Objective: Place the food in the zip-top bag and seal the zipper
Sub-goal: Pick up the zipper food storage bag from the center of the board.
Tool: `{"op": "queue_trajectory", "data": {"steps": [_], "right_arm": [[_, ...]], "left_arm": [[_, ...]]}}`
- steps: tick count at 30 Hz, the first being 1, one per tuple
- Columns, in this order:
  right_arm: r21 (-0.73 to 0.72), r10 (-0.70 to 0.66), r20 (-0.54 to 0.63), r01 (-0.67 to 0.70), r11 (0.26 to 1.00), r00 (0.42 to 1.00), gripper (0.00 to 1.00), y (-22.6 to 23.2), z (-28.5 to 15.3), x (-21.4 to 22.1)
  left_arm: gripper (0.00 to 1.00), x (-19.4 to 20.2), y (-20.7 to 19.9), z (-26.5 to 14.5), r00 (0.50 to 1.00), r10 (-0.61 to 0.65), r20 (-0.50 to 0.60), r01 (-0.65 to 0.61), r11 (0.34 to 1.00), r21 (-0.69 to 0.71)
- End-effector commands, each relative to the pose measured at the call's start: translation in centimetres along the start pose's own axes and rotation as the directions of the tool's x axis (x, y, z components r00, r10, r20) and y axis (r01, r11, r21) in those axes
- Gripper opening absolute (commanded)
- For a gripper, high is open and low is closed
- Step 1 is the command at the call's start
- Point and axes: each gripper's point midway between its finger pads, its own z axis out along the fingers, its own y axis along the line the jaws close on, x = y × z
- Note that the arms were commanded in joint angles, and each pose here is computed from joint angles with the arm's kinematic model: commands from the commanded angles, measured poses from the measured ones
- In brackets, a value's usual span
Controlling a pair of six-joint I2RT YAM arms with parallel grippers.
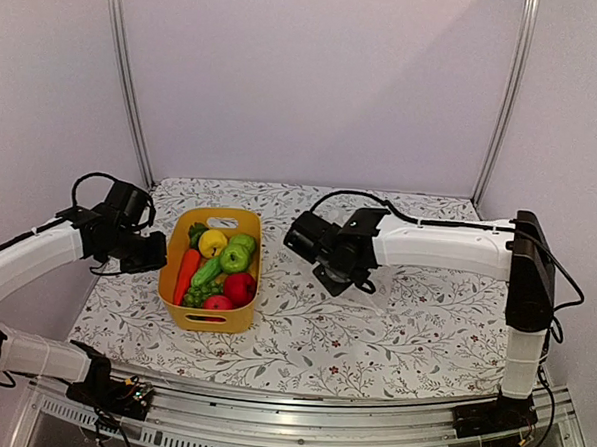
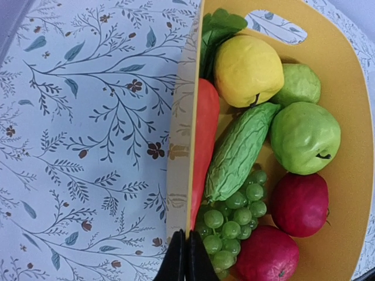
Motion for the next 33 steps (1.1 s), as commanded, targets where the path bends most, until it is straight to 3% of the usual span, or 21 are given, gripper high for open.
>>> {"op": "queue_trajectory", "data": {"steps": [1,7,12,13,18,22,28,33], "right_arm": [[-0.021,0.141,0.019,-0.141,0.990,0.990,0.00,-5.3,-2.2,-0.7],[-0.025,0.263,0.015,-0.262,0.965,0.965,0.00,-11.5,-3.8,-0.4],[-0.023,0.307,0.001,-0.307,0.952,0.952,0.00,-14.0,-3.9,0.4],[-0.022,0.310,0.000,-0.310,0.950,0.951,0.00,-14.3,-3.9,0.5],[-0.059,0.325,-0.005,-0.325,0.944,0.946,0.00,-14.4,-4.1,0.2],[-0.097,0.338,-0.008,-0.337,0.936,0.941,0.00,-13.9,-4.3,-0.6],[-0.222,0.382,-0.032,-0.379,0.898,0.924,0.00,-12.1,-4.9,-2.4],[-0.295,0.423,-0.058,-0.420,0.858,0.904,0.00,-10.8,-5.3,-2.6]], "left_arm": [[0.02,-3.2,-3.5,-0.5,0.996,-0.007,0.087,-0.006,0.990,0.143],[0.03,-4.3,-5.4,0.4,0.995,-0.001,0.096,-0.018,0.981,0.191],[0.05,-4.0,-7.1,2.1,0.997,0.026,0.069,-0.039,0.978,0.207],[0.09,-4.1,-7.3,2.3,0.997,0.030,0.065,-0.043,0.977,0.210],[0.49,-6.0,-7.7,0.8,0.994,0.040,0.099,-0.056,0.985,0.163],[0.71,-9.4,-7.9,-3.2,0.971,0.031,0.235,-0.065,0.988,0.138],[0.72,-11.4,-12.2,-9.0,0.910,0.072,0.407,-0.174,0.960,0.219],[0.70,-10.5,-17.1,-10.9,0.871,0.104,0.481,-0.268,0.920,0.286]]}}
